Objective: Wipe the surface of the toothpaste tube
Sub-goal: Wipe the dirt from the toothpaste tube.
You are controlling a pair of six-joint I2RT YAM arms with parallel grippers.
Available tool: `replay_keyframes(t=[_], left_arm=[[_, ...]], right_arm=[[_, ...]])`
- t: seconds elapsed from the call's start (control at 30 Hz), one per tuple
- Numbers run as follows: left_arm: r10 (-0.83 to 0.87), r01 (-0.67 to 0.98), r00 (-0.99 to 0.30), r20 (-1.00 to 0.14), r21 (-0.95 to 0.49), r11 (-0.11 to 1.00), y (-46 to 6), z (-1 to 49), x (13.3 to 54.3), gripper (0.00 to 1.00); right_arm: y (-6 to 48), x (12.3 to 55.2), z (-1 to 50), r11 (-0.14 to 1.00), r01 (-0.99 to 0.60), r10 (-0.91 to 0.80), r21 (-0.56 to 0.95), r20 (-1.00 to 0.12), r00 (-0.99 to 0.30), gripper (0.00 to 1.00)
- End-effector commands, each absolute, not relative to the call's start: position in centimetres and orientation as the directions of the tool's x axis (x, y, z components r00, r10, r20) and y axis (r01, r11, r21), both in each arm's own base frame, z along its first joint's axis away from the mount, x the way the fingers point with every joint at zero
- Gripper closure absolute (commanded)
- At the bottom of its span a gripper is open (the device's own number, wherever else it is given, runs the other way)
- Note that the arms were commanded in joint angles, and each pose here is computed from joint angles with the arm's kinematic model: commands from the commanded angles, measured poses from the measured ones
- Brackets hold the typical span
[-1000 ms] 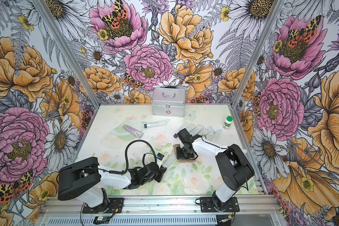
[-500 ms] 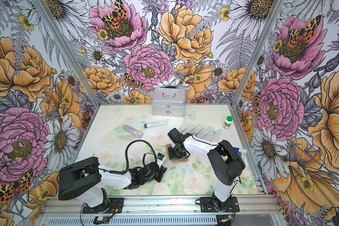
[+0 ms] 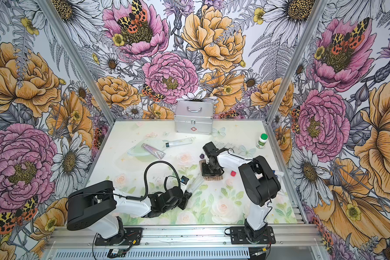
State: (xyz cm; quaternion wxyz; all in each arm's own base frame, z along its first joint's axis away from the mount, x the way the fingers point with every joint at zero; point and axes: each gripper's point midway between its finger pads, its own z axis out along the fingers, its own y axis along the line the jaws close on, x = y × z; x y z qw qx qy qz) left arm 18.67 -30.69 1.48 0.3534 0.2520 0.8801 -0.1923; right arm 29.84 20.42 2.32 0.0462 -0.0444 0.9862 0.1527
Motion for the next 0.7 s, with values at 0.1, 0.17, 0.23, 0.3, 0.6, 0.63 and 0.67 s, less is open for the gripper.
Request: replay_keyframes(t=[0.1,0.17,0.23,0.3,0.6,0.63,0.67], left_arm=[[0.404,0.57,-0.668,-0.625,-0.081,0.818,-27.4,-1.8,17.0,0.75],[0.406,0.571,-0.667,-0.625,-0.079,0.817,-27.4,-1.8,17.0,0.75],[0.407,0.57,-0.668,-0.623,-0.077,0.818,-27.4,-1.9,17.0,0.75],[0.405,0.568,-0.669,-0.623,-0.077,0.819,-27.4,-2.0,17.0,0.75],[0.409,0.569,-0.668,-0.622,-0.073,0.819,-27.5,-2.1,17.2,0.75],[0.407,0.568,-0.668,-0.623,-0.074,0.82,-27.5,-2.1,17.3,0.75],[0.408,0.568,-0.668,-0.622,-0.072,0.82,-27.5,-2.1,17.3,0.75]], right_arm=[[22.4,29.6,3.4,0.939,-0.148,-0.115,0.312,-0.121,-0.986,1.0],[23.8,28.9,3.9,0.923,-0.17,-0.138,0.346,-0.116,-0.984,1.0],[25.0,27.9,4.1,0.911,-0.193,-0.164,0.364,-0.108,-0.98,1.0],[25.5,27.0,4.1,0.906,-0.205,-0.181,0.37,-0.101,-0.978,1.0],[26.5,23.3,3.6,0.896,-0.227,-0.218,0.382,-0.069,-0.974,1.0],[26.6,23.0,3.6,0.895,-0.229,-0.221,0.383,-0.067,-0.973,1.0],[26.5,22.9,3.5,0.898,-0.229,-0.22,0.376,-0.067,-0.973,1.0]])
